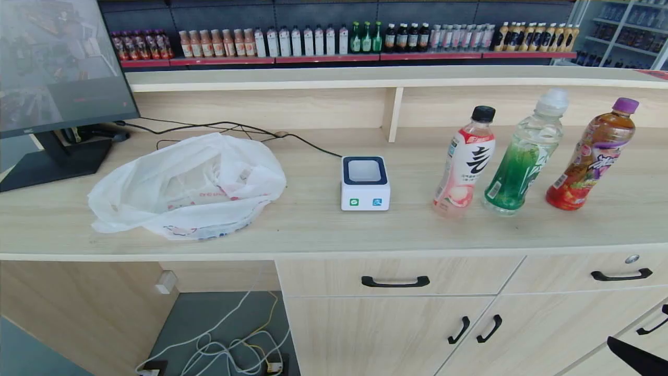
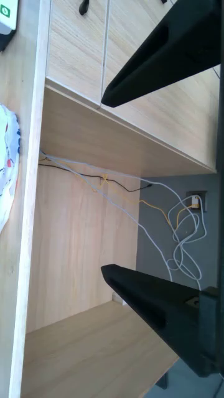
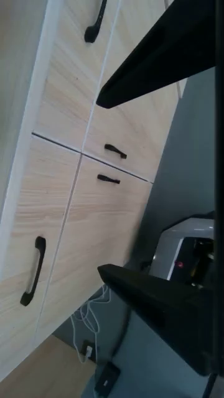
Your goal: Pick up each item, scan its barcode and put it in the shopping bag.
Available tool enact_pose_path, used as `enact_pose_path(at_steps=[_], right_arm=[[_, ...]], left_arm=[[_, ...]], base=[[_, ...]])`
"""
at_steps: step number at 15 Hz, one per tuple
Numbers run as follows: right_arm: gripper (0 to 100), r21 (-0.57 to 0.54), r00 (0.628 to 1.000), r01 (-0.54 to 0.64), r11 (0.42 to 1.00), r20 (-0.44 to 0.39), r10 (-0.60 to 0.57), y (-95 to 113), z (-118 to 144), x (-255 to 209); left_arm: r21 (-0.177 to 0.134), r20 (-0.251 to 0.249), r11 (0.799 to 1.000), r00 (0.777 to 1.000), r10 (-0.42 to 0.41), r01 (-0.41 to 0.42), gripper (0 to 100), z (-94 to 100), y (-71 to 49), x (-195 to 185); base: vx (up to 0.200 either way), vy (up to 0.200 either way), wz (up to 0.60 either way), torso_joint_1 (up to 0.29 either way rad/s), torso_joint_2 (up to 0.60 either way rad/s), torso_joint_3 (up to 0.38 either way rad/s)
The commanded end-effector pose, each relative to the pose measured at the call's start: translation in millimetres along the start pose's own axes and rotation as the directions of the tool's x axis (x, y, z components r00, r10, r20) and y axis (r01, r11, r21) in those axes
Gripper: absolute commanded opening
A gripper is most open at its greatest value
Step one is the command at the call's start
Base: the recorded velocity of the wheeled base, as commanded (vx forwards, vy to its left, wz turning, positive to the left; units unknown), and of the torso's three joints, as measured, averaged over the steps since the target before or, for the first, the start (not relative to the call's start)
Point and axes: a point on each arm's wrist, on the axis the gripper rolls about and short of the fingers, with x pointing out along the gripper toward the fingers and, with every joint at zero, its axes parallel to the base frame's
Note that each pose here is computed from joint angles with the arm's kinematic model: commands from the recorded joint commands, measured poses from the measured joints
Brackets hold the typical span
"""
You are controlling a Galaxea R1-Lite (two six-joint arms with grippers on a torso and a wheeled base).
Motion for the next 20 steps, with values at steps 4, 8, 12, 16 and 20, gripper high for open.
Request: enact_pose_path(at_steps=[4,8,12,16,20], right_arm=[[100,-0.089,0.992,-0.115,0.989,-0.067,0.109,1,29,60],[100,-0.079,0.974,-0.067,0.995,0.209,0.082,-5,73,96],[100,-0.033,0.935,-0.069,0.997,0.347,0.076,-8,114,94],[100,-0.035,0.896,-0.054,0.998,0.44,0.064,-12,150,100],[100,-0.047,0.829,-0.055,0.997,0.555,0.072,-10,154,128]], left_arm=[[-0.001,0.0,1.0,1.0,-0.001,0.001,100,0.0,0.0,0],[-0.001,0.0,1.0,1.0,-0.001,0.001,100,0.0,0.0,0],[-0.001,0.0,1.0,1.0,0.001,-0.001,100,0.0,0.0,0],[-0.001,0.0,1.0,1.0,-0.001,0.001,100,0.0,0.0,0],[-0.001,0.0,1.0,1.0,0.001,-0.001,100,0.0,0.0,0]], base=[[0.0,0.0,0.0,0.0,0.0,0.0],[0.0,0.0,0.0,0.0,0.0,0.0],[0.0,0.0,0.0,0.0,0.0,0.0],[0.0,0.0,0.0,0.0,0.0,0.0],[0.0,0.0,0.0,0.0,0.0,0.0]])
